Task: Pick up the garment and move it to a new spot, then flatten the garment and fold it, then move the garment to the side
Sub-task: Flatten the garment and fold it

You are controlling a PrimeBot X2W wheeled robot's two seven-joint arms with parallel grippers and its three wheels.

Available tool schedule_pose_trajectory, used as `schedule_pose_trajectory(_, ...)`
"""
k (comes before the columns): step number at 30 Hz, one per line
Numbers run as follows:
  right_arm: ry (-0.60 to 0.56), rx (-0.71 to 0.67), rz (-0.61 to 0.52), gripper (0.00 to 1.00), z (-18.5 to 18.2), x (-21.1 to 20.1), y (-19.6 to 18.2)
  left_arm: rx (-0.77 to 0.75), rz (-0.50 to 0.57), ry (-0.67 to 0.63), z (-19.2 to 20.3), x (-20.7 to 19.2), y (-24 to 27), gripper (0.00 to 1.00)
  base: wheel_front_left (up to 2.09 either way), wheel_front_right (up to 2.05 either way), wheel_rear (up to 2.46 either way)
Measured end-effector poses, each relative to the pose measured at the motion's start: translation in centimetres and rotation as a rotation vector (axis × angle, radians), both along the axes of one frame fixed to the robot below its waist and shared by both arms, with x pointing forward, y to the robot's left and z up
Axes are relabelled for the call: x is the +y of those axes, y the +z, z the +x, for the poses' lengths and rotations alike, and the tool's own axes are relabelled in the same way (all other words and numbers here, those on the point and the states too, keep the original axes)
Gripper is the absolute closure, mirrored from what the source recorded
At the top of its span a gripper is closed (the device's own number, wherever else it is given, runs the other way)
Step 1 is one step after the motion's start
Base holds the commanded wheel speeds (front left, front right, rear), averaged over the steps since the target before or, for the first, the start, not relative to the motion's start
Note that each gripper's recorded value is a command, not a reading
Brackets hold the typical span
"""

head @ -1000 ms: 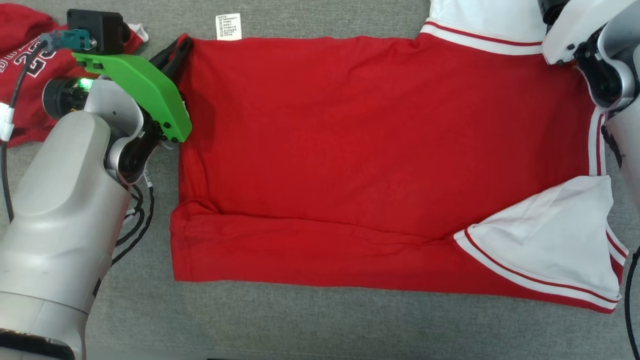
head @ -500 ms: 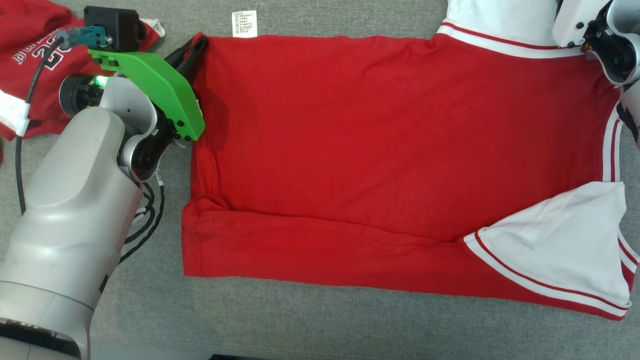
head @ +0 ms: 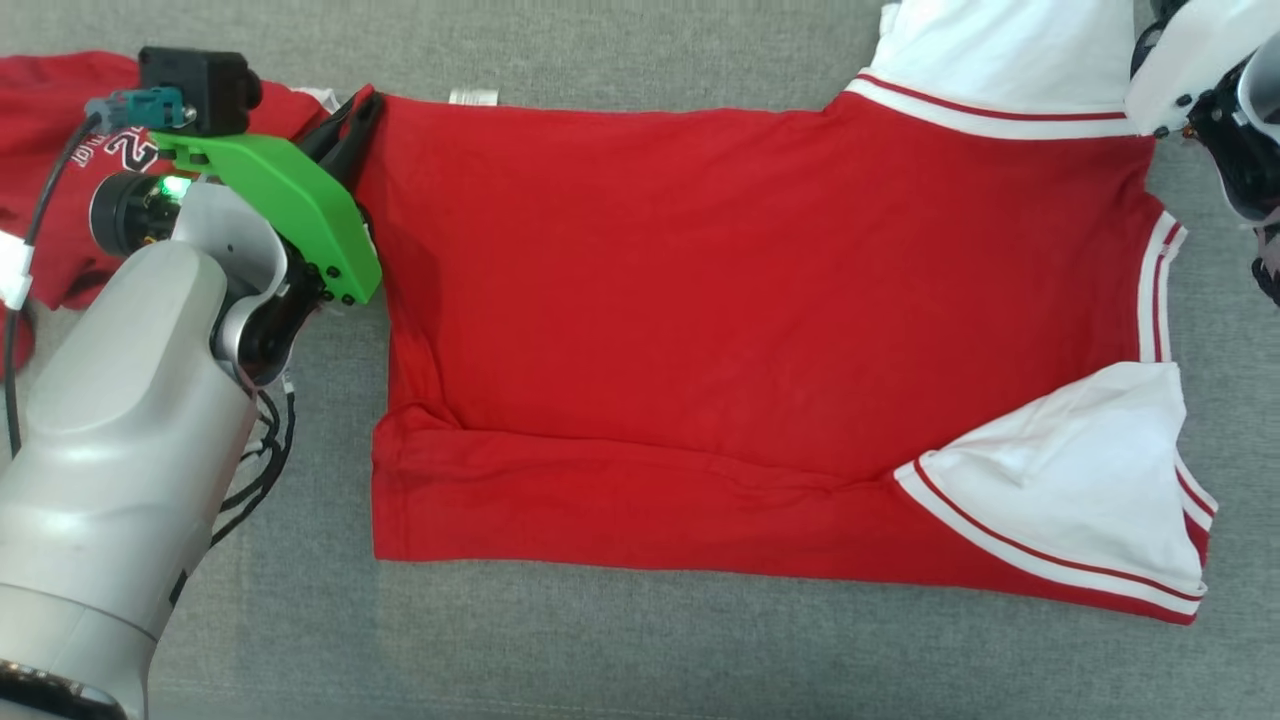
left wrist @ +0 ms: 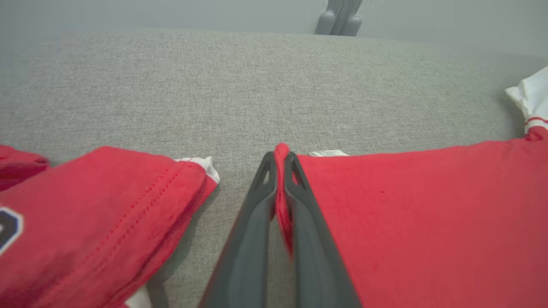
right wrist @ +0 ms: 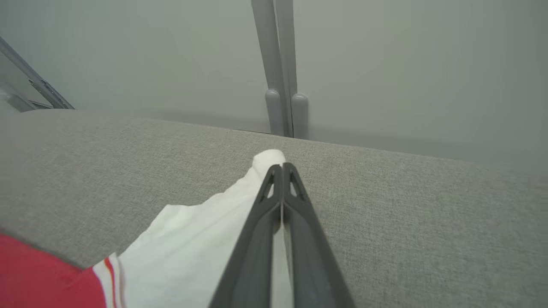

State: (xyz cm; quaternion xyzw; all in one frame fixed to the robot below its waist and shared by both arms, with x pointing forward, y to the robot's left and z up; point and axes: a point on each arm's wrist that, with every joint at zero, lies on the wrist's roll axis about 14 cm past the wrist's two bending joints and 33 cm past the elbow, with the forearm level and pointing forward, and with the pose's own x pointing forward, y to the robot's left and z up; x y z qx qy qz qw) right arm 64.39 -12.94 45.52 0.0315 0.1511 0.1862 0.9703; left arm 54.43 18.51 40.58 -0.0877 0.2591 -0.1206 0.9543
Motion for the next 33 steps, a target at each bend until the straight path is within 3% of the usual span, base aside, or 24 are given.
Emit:
schedule_pose_trajectory(6, 0.019, -0.103, 0.054, 1.0, -2.3, -0.4, 3.5, -0.043, -0.011, 0.011, -1.2, 0.5, 1.7, 1.0, 0.0, 0.0, 0.0)
schedule_pose_trajectory(11, 0.045, -0.128, 0.117, 1.0, -5.8, -0.2, 4.2, -0.076, -0.022, 0.02, -2.6, 0.7, 2.4, 1.0, 0.0, 0.0, 0.0)
schedule_pose_trajectory(23, -0.052, -0.035, 0.258, 1.0, -16.6, -2.8, -0.4, -0.141, -0.094, 0.051, -7.7, -0.8, 2.1, 1.0, 0.0, 0.0, 0.0)
schedule_pose_trajectory(33, -0.177, 0.054, 0.32, 1.0, -22.3, -4.4, -3.0, -0.142, -0.129, 0.124, -11.5, -0.4, 2.3, 1.0, 0.0, 0.0, 0.0)
